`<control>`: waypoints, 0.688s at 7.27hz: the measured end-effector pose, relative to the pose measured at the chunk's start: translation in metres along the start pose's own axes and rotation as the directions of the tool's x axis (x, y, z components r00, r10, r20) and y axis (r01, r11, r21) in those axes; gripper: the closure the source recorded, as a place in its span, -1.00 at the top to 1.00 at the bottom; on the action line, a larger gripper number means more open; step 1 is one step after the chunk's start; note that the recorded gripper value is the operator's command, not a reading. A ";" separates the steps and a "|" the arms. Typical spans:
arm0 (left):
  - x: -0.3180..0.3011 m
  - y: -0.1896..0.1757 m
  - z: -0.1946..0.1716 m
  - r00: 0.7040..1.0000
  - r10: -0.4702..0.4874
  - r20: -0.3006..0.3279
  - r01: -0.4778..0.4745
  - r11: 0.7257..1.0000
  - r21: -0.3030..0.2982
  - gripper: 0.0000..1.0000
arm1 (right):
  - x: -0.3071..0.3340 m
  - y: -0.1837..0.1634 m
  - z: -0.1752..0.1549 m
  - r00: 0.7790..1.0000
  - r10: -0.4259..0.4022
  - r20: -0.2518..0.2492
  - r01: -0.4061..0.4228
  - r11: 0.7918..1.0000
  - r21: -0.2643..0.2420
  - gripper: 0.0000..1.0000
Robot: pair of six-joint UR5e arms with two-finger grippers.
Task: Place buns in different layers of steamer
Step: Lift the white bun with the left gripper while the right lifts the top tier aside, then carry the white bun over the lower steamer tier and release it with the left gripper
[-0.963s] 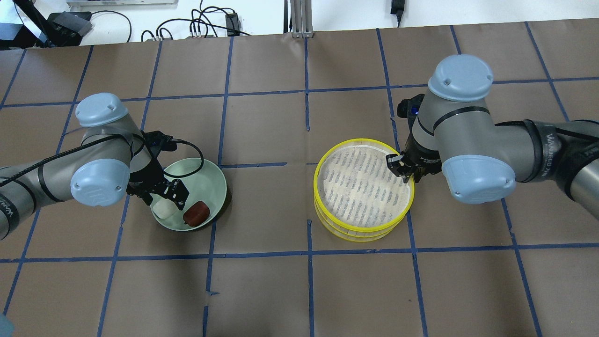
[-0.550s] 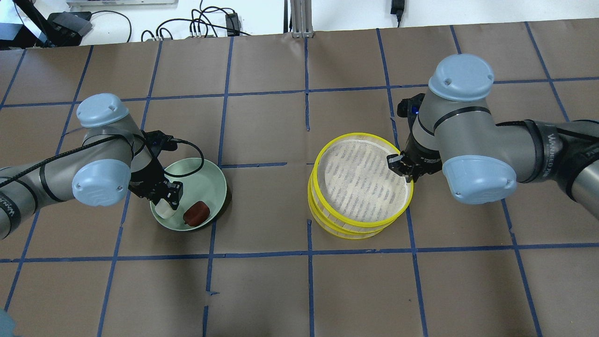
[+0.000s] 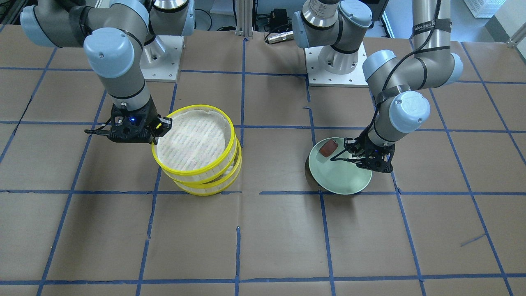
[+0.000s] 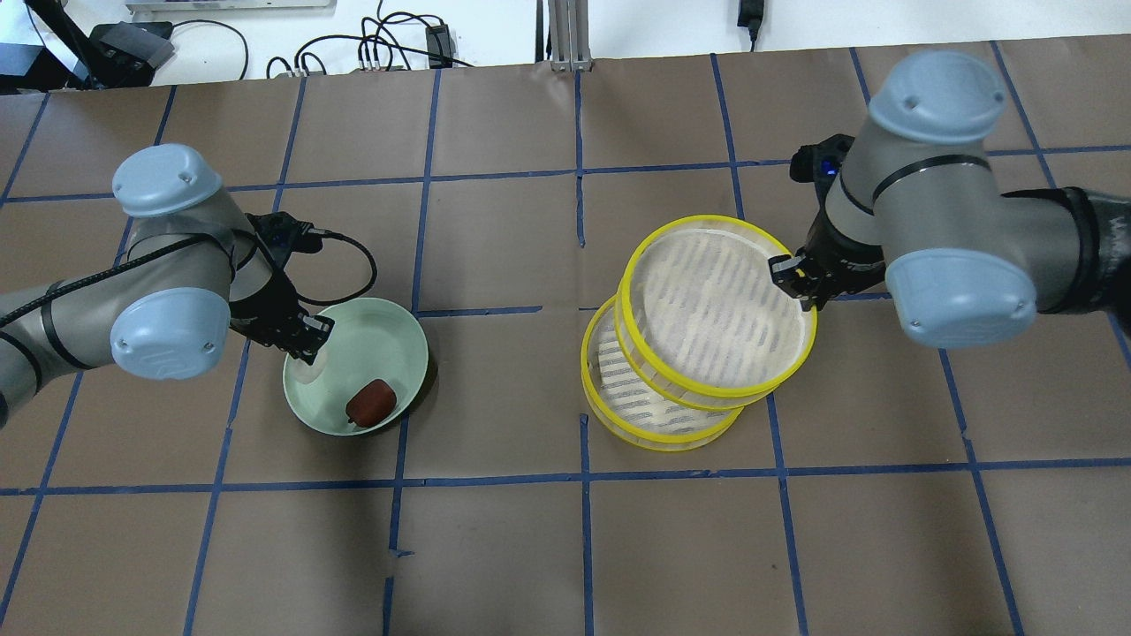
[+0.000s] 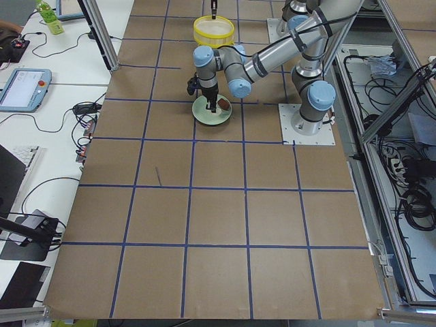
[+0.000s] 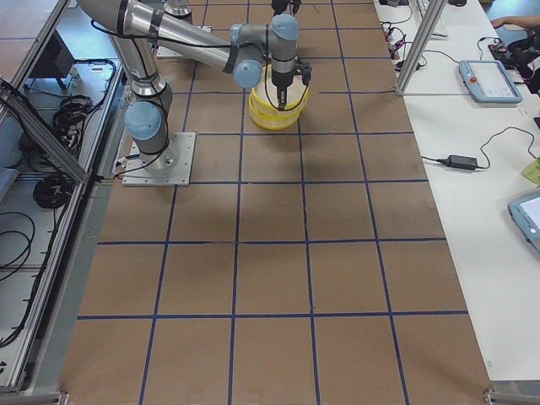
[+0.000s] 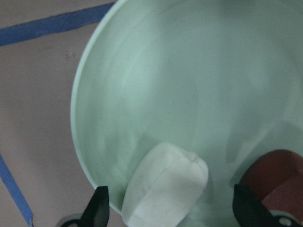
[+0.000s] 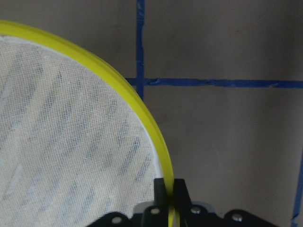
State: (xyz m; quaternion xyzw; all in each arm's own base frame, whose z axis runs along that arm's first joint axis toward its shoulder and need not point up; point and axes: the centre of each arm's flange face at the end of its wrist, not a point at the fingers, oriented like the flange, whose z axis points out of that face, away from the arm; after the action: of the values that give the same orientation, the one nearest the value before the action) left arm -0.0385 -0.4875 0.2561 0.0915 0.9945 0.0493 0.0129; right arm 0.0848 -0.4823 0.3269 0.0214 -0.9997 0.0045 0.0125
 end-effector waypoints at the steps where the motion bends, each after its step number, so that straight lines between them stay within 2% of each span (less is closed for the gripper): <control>1: 0.022 -0.004 -0.029 1.000 -0.027 0.010 0.026 0.999 0.030 -0.92 | 0.047 -0.005 -0.002 0.999 -0.040 0.000 0.040 0.999 -0.005 -0.89; 3: 0.099 -0.023 -0.092 0.989 -0.146 -0.010 0.147 0.987 0.063 -0.92 | 0.141 -0.001 0.000 0.993 -0.118 0.004 0.118 0.993 -0.015 -0.90; 4: 0.140 -0.031 -0.114 0.971 -0.232 -0.059 0.236 0.969 0.072 -0.92 | 0.172 0.002 0.003 0.992 -0.127 0.005 0.127 0.992 -0.016 -0.90; 5: 0.174 -0.038 -0.119 0.940 -0.322 -0.112 0.329 0.942 0.059 -0.92 | 0.191 0.003 0.006 0.990 -0.142 0.005 0.142 0.990 -0.017 -0.90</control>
State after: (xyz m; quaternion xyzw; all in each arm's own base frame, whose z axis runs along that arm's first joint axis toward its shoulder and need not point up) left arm -0.2207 -0.5044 0.3680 -0.0764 0.9964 0.0129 -0.0330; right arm -0.1066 -0.4877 0.3258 0.0926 -0.9956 -0.0049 0.0109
